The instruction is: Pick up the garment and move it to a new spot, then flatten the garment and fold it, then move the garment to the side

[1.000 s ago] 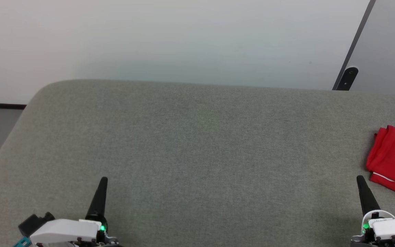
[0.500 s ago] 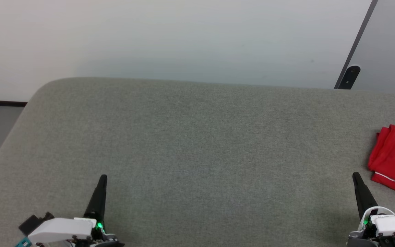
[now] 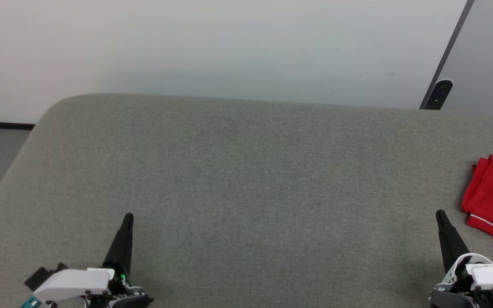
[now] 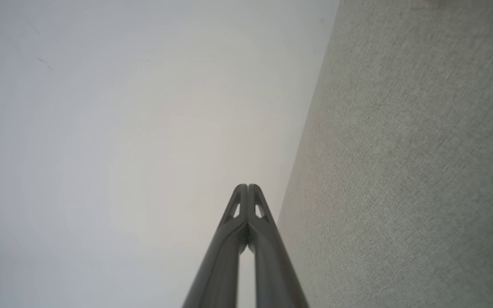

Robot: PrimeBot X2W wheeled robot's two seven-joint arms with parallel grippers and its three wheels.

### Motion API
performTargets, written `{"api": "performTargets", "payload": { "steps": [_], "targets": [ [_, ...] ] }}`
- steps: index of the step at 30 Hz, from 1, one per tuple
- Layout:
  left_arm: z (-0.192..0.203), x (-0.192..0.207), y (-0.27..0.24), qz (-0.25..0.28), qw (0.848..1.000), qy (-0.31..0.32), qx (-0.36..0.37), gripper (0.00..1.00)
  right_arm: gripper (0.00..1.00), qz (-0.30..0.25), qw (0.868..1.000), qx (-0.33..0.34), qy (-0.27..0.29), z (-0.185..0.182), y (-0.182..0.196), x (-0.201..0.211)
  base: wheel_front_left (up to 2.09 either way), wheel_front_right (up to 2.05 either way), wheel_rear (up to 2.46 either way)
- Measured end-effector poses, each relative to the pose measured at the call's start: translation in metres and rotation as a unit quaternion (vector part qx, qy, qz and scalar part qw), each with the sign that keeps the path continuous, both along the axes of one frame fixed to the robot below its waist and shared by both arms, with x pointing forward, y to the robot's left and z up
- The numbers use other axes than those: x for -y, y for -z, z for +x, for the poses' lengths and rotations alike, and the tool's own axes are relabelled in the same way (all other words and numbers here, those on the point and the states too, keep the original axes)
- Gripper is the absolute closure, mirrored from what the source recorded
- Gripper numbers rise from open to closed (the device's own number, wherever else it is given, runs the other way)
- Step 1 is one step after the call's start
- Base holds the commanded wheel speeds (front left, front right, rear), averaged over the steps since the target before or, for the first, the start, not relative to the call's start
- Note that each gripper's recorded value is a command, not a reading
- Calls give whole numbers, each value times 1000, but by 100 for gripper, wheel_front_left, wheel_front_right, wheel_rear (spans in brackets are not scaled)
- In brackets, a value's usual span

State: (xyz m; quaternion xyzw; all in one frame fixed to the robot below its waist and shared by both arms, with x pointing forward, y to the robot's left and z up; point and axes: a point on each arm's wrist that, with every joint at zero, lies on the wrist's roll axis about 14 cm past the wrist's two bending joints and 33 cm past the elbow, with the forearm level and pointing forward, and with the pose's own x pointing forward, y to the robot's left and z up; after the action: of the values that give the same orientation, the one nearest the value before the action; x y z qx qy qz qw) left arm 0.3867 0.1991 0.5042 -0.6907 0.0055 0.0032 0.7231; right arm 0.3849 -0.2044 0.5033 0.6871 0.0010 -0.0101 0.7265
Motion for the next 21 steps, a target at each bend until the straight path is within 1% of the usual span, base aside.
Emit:
{"api": "performTargets", "payload": {
  "steps": [8,21],
  "targets": [
    [1,-1,0,-24,1000,-1,2,100,100,28,1000,3,-6,3,-1,-3,0,0,0],
    [1,-1,0,-24,1000,-1,2,100,100,28,1000,5,-6,4,-3,-4,0,0,0]
  ]
}}
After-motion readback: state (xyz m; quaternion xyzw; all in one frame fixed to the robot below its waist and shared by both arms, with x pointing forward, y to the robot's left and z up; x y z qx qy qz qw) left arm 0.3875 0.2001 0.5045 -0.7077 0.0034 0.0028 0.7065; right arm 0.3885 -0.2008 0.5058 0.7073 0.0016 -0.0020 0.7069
